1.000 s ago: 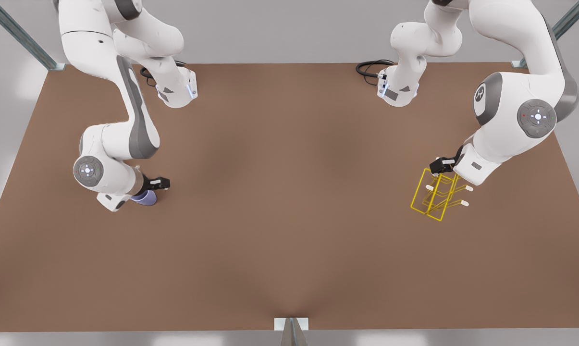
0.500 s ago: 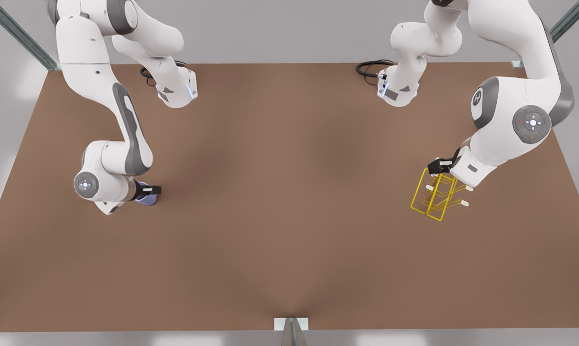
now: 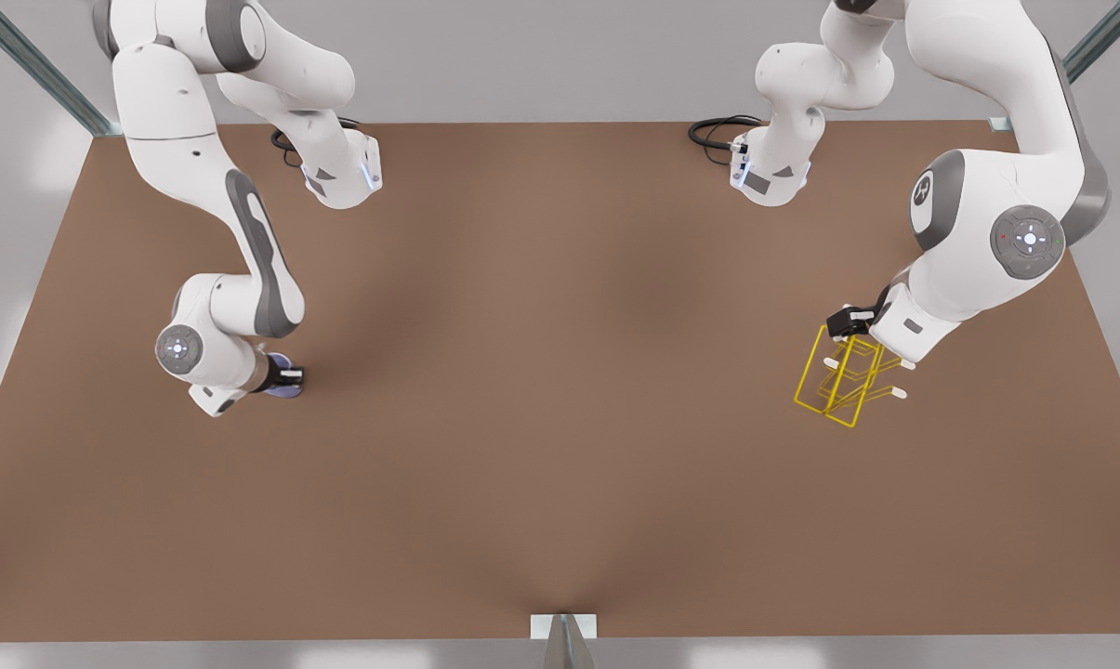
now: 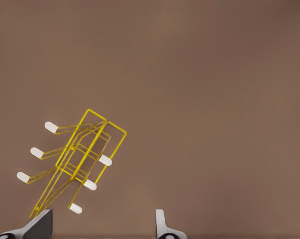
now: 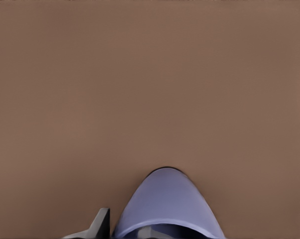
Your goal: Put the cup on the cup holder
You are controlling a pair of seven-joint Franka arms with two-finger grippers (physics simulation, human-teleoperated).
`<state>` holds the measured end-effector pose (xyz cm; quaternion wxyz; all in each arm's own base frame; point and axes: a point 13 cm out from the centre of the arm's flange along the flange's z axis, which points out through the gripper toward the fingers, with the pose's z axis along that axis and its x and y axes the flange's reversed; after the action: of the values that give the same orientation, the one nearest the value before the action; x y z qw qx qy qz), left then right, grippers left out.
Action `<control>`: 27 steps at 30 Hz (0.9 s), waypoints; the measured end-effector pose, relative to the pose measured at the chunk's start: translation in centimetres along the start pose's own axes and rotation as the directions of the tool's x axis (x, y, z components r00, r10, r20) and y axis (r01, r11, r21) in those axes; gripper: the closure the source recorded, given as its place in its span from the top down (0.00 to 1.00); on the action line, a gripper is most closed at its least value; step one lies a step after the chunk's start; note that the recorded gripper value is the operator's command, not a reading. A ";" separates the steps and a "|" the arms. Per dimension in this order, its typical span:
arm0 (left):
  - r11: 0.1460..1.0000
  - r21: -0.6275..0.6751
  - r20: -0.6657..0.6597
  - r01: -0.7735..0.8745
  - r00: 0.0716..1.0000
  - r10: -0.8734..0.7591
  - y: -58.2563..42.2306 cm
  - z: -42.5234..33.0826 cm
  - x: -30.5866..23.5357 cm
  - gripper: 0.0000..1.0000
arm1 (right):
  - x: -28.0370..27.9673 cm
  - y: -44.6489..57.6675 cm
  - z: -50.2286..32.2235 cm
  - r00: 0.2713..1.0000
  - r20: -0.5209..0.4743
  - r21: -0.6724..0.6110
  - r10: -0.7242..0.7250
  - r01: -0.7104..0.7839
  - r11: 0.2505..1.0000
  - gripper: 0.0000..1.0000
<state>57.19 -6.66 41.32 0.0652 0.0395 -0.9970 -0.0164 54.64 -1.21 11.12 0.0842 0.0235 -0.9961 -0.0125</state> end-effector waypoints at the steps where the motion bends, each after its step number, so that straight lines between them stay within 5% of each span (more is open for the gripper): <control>1: 1.000 0.000 0.000 0.000 1.000 0.000 0.0 0.0 0.0 1.00 | -0.1 -0.3 0.1 1.000 0.002 0.002 0.003 -0.003 1.000 0.29; 2: 1.000 0.000 -0.001 -0.001 1.000 0.001 0.0 0.0 0.0 1.00 | -0.1 -0.6 0.1 1.000 0.003 0.003 0.004 -0.004 1.000 0.21; 15: 0.996 0.025 0.039 -0.085 0.996 0.084 -4.1 -4.4 0.7 1.00 | -4.7 1.5 -6.2 0.993 0.113 -0.018 -0.026 0.028 0.999 0.21; 21: 0.988 0.080 0.028 -0.129 0.992 0.127 -5.9 -6.9 2.2 1.00 | -8.0 15.9 -8.7 0.990 0.138 -0.304 -0.018 0.059 0.951 0.21; 27: 0.986 0.085 -0.013 -0.144 0.989 0.146 -6.1 -5.7 2.4 1.00 | -8.5 33.3 -8.7 0.997 0.047 -0.659 0.058 -0.013 0.752 0.21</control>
<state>56.07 -13.06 47.02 0.0738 -0.0303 -0.9963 0.0308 62.98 32.28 19.26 0.0552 -0.0269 -0.9304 -0.3613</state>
